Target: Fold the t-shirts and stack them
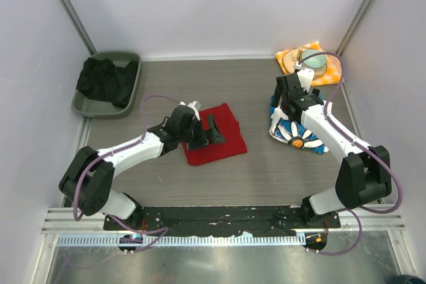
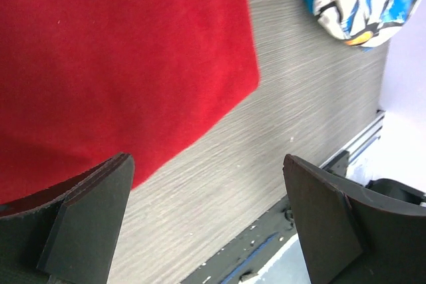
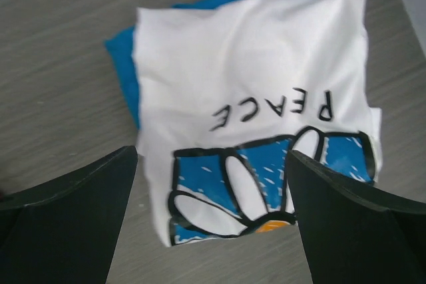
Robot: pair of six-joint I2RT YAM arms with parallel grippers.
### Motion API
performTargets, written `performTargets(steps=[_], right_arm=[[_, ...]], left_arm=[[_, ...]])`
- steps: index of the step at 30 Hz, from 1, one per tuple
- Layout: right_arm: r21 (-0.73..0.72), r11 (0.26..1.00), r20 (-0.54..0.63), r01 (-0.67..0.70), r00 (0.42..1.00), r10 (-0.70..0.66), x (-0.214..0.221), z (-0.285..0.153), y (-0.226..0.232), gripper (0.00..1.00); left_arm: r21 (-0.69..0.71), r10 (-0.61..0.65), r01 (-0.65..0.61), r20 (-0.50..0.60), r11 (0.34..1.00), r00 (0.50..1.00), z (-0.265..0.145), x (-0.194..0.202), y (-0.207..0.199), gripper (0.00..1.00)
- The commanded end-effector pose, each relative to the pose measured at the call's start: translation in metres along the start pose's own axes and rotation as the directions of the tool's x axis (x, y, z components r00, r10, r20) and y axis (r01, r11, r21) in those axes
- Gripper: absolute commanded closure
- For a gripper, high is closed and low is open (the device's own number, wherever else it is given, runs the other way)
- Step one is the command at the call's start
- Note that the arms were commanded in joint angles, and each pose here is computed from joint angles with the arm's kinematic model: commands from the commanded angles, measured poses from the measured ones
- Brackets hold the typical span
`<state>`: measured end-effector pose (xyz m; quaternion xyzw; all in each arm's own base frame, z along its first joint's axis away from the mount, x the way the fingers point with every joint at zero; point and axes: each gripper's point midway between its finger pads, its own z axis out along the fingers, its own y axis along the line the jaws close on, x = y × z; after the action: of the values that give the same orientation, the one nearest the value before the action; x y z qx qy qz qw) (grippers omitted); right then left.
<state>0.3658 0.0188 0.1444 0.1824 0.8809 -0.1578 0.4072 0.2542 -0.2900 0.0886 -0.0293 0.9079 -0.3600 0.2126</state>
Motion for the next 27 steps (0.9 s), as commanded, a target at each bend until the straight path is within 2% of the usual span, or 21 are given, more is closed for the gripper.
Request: performTargets(steps=[1,6,10,11,14,21,27], right_arm=[[-0.293,0.956,0.007,-0.025,1.000,0.029,-0.027,-0.025,0.062,0.00],[-0.459,0.888,-0.077,-0.012,0.997,-0.026,-0.003,-0.025,0.114,0.00],[-0.501,0.865,-0.097,-0.016,0.995,-0.038,0.007,-0.023,0.134,0.00],[-0.504,0.864,-0.095,-0.019,0.995,-0.034,0.006,-0.023,0.137,0.00],[-0.521,0.853,-0.093,-0.005,0.994,-0.051,0.009,-0.025,0.147,0.00],[-0.552,0.834,-0.086,0.014,0.994,-0.073,0.012,-0.034,0.161,0.00],[-0.555,0.832,-0.092,0.027,0.991,-0.094,0.021,-0.034,0.163,0.00]], left_arm=[[-0.011,0.017,-0.016,0.086,1.000,0.996,-0.041,-0.025,-0.028,0.00],[-0.112,-0.030,0.045,0.133,0.993,0.991,-0.068,-0.025,-0.014,0.00],[-0.208,-0.101,0.133,0.157,0.969,0.982,-0.083,-0.005,0.020,0.00],[-0.198,-0.131,0.171,0.201,0.965,0.971,-0.091,-0.007,0.022,0.00],[-0.197,-0.189,0.234,0.226,0.952,0.956,-0.096,0.006,0.037,0.00],[-0.244,-0.266,0.324,0.244,0.914,0.933,-0.092,0.030,0.072,0.01],[-0.279,-0.282,0.343,0.238,0.897,0.929,-0.077,0.036,0.086,0.01]])
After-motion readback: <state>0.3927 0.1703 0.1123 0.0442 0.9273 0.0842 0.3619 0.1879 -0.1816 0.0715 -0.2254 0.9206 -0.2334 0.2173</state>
